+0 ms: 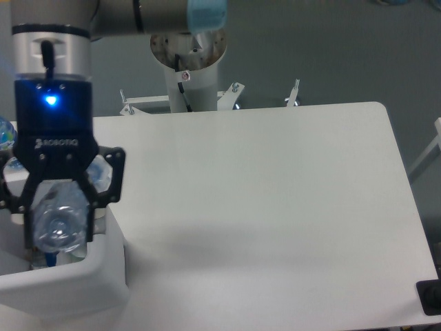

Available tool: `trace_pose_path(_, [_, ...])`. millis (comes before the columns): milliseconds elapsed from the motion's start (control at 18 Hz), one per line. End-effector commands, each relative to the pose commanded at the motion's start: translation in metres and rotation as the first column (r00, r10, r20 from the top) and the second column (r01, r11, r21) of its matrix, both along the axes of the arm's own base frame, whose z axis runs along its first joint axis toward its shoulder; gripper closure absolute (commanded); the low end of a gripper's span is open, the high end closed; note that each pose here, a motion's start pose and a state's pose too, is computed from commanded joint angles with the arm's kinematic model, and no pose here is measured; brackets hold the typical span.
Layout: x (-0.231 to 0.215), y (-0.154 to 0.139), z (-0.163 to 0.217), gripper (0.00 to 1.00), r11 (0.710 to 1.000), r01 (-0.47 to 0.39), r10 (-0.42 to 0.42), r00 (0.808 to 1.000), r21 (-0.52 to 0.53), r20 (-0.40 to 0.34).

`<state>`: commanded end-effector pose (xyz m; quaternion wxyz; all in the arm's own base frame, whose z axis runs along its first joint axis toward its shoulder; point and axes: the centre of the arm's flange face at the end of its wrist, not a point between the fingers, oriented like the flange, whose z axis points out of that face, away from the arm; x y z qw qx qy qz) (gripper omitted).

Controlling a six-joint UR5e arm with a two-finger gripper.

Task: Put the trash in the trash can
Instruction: 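Lower the bottle into the bin and open the gripper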

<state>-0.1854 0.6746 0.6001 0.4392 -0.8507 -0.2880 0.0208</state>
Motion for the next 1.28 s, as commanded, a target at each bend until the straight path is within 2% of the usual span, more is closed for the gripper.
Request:
trace_pose_path(278, [0.008,0.01,-0.007,0.59,1.0,0.016,-0.016,1.0,-0.005,0.004])
trace_pose_path(389, [0.028,0.021,-0.017,0.59,0.999,0.049,-0.049,0.999,-0.019,0.01])
trace_pose_path(889, [0.042,0.043,-0.053,0.59,0.995,0.081,-0.079,0.996,-0.066,0.033])
trace_pose_path(944, [0.046,0.048,-0.063,0.53,0.993,0.087,-0.084,0.996,-0.079,0.04])
trace_pose_path(1167, [0.048,0.048,-0.08,0.5,0.99,0.087,-0.081,0.995,-0.107,0.057])
trace_pose_path(1222, [0.048,0.047,-0.083,0.45,0.99,0.087,-0.081,0.995,-0.113,0.06])
trace_pose_path(1278, [0.048,0.047,-0.085,0.32,0.99,0.087,-0.08,0.995,-0.115,0.061])
